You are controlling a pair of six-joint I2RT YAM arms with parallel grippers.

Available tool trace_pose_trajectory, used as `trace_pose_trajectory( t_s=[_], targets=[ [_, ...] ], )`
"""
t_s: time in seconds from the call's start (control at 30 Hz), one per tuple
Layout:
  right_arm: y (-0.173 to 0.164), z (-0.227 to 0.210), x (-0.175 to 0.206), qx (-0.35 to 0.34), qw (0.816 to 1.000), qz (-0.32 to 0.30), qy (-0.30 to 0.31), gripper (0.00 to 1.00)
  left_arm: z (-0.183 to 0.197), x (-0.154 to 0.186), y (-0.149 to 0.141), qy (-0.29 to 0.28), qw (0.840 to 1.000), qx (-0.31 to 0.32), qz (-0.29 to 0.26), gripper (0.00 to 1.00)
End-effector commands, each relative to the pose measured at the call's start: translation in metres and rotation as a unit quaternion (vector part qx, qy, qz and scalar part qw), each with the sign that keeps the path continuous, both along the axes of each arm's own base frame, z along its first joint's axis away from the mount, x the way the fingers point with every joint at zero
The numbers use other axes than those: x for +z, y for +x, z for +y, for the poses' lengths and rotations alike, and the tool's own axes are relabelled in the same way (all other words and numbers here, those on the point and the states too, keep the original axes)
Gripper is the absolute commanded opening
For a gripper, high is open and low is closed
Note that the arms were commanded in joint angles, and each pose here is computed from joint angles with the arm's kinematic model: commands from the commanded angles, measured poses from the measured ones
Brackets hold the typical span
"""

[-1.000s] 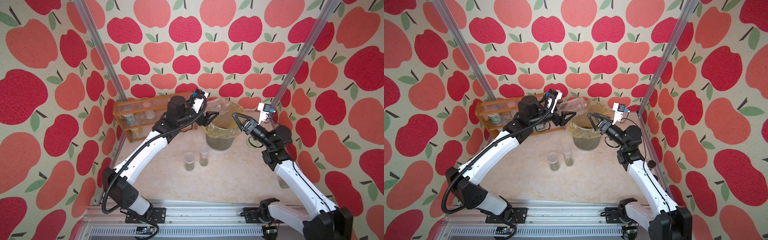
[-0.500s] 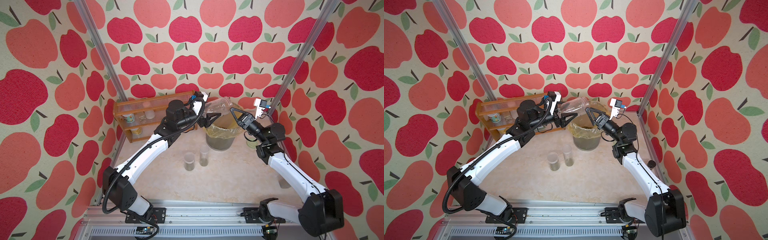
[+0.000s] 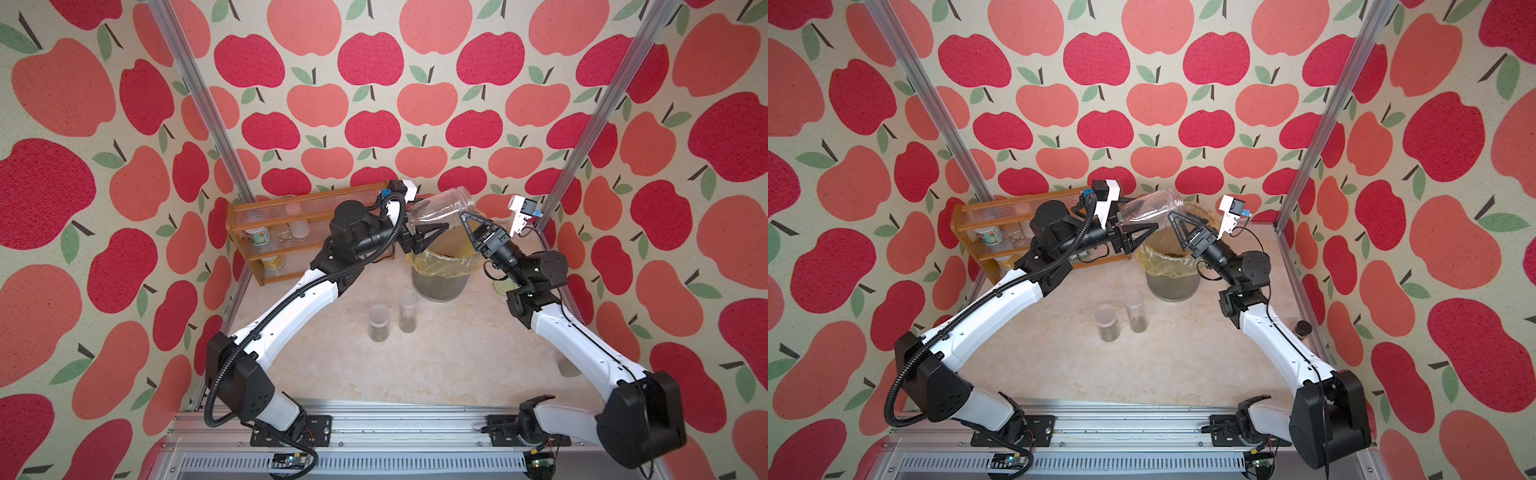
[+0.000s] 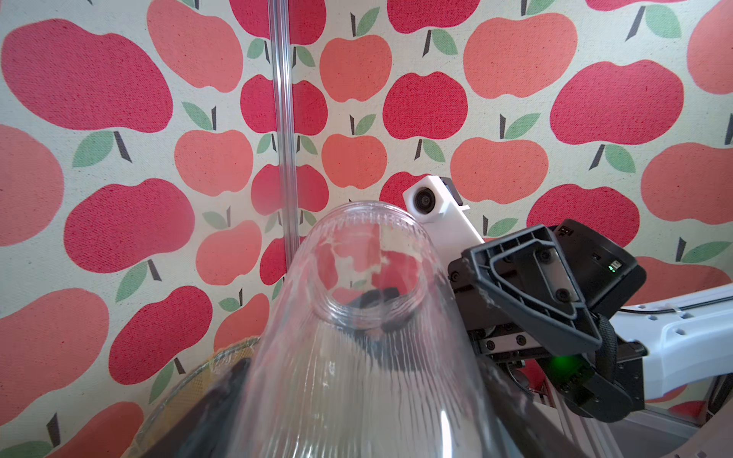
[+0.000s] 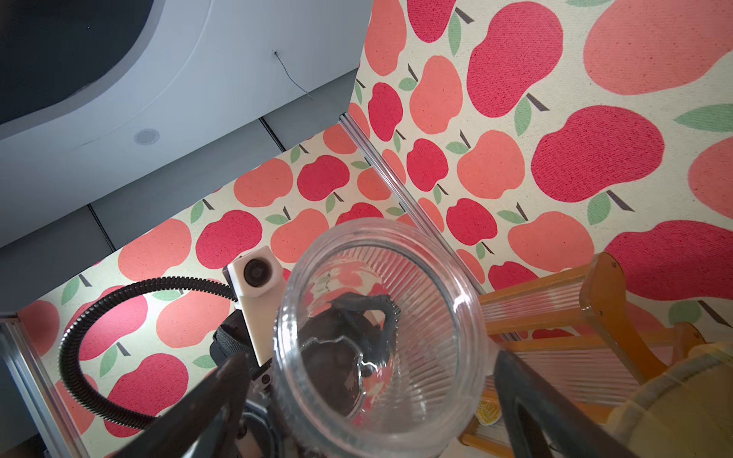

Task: Empty moldy mung beans from jars
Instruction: Place the jar at the center of the board.

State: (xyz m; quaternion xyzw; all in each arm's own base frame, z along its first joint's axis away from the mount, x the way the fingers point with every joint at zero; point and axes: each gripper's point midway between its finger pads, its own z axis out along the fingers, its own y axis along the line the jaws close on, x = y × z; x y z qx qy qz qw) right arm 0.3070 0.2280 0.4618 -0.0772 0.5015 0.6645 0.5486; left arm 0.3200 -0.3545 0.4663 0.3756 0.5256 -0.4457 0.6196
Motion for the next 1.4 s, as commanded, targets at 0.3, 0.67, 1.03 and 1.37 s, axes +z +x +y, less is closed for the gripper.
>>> trace_pose_trajectory(
  t_s=[0.3,0.67,1.03,1.37],
  targets=[
    [0.0,-0.001,0.007,0.001,0.999,-0.012,0.032,0.99,-0.022,0.016,-0.017,-0.028,0.997,-0.061,-0.034,0.34],
    [-0.005,0.008,0.001,0.028,1.0,-0.003,0.006,0.97,-0.021,0.022,-0.003,-0.013,0.997,-0.07,-0.037,0.34],
    [-0.004,-0.001,0.001,0.015,1.0,-0.006,0.019,0.99,-0.03,0.009,-0.008,-0.003,0.996,-0.09,-0.025,0.34],
    [0.009,-0.007,-0.011,0.022,0.998,0.02,0.05,0.92,-0.029,0.006,-0.012,0.006,0.995,-0.093,-0.025,0.34]
  ],
)
